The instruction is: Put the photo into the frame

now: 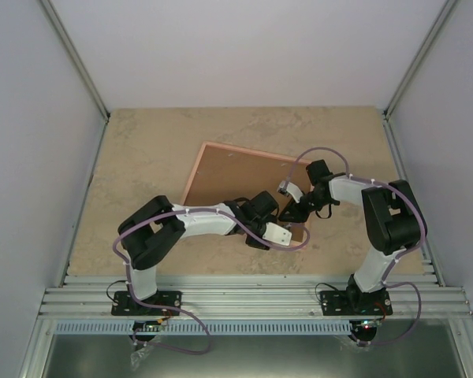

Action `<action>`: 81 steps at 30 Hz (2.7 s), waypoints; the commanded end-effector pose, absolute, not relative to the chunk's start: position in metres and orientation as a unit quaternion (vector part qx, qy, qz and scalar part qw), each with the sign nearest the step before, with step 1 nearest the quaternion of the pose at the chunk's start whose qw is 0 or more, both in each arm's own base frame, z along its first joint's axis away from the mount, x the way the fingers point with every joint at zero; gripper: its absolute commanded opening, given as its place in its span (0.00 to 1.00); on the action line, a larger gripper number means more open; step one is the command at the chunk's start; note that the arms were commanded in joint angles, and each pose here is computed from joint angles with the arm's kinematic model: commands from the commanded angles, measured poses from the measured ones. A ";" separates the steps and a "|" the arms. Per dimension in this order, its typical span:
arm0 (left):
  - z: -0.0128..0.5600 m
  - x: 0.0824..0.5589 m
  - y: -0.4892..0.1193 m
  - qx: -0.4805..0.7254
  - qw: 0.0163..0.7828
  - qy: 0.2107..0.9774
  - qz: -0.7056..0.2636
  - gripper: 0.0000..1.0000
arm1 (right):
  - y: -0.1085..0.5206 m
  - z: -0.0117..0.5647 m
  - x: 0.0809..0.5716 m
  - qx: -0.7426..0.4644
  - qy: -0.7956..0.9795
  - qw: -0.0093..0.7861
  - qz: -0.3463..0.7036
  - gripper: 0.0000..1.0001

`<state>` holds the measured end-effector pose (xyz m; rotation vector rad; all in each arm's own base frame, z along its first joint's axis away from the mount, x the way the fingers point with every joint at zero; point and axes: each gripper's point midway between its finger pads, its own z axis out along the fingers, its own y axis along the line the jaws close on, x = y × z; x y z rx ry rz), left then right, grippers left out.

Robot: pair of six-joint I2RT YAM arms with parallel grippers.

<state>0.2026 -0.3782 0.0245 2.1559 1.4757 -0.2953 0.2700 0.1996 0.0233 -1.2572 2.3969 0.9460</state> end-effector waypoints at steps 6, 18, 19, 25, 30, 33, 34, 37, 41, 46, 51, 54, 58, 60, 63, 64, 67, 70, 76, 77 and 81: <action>-0.005 0.187 -0.357 0.795 0.182 0.569 -0.109 0.64 | 0.164 -0.020 0.260 -0.424 0.865 0.077 0.256 0.21; -0.012 0.169 -0.336 0.818 0.124 0.550 -0.115 0.25 | 0.164 -0.019 0.266 -0.423 0.866 0.080 0.255 0.20; -0.009 0.169 -0.337 0.820 0.128 0.547 -0.114 0.20 | 0.163 -0.019 0.265 -0.423 0.866 0.078 0.256 0.20; 0.009 0.175 -0.343 0.824 0.161 0.531 -0.111 0.18 | 0.164 -0.020 0.267 -0.422 0.866 0.077 0.257 0.20; 0.030 0.188 -0.347 0.824 0.204 0.519 -0.103 0.49 | 0.165 -0.017 0.267 -0.424 0.865 0.078 0.259 0.20; 0.035 0.193 -0.348 0.827 0.221 0.509 -0.089 0.57 | 0.165 -0.017 0.267 -0.423 0.864 0.078 0.260 0.20; 0.035 0.194 -0.349 0.827 0.222 0.508 -0.088 0.58 | 0.165 -0.017 0.267 -0.423 0.864 0.077 0.260 0.20; 0.033 0.195 -0.351 0.828 0.221 0.508 -0.087 0.60 | 0.165 -0.018 0.266 -0.423 0.864 0.076 0.262 0.20; 0.031 0.199 -0.354 0.829 0.222 0.507 -0.083 0.63 | 0.166 -0.016 0.266 -0.422 0.864 0.076 0.266 0.20; 0.035 0.204 -0.356 0.813 0.228 0.528 -0.091 0.61 | 0.171 0.008 0.272 -0.427 0.856 0.103 0.273 0.21; 0.048 0.227 -0.351 0.754 0.250 0.597 -0.112 0.59 | 0.158 0.043 0.290 -0.426 0.859 0.160 0.233 0.33; 0.048 0.237 -0.341 0.728 0.265 0.625 -0.098 0.58 | 0.146 0.059 0.295 -0.413 0.869 0.180 0.207 0.49; 0.043 0.235 -0.332 0.723 0.266 0.632 -0.088 0.56 | 0.128 0.071 0.294 -0.422 0.869 0.211 0.149 0.61; 0.039 0.234 -0.329 0.724 0.265 0.632 -0.085 0.57 | 0.121 0.068 0.291 -0.433 0.867 0.209 0.129 0.62; 0.033 0.235 -0.329 0.724 0.259 0.634 -0.081 0.59 | 0.121 0.065 0.290 -0.449 0.861 0.202 0.124 0.62; 0.032 0.236 -0.329 0.723 0.259 0.635 -0.080 0.59 | 0.121 0.064 0.293 -0.450 0.862 0.200 0.120 0.61; 0.027 0.237 -0.328 0.721 0.258 0.638 -0.076 0.58 | 0.122 0.058 0.302 -0.441 0.871 0.187 0.112 0.58; 0.024 0.237 -0.327 0.718 0.259 0.641 -0.076 0.57 | 0.124 0.051 0.305 -0.433 0.877 0.181 0.102 0.60; 0.016 0.236 -0.327 0.716 0.251 0.647 -0.078 0.56 | 0.124 0.032 0.312 -0.426 0.886 0.174 0.059 0.64; 0.015 0.236 -0.327 0.716 0.249 0.647 -0.079 0.56 | 0.123 0.030 0.315 -0.419 0.890 0.174 0.052 0.64; 0.013 0.236 -0.327 0.712 0.247 0.652 -0.080 0.55 | 0.110 0.025 0.326 -0.396 0.902 0.168 0.012 0.64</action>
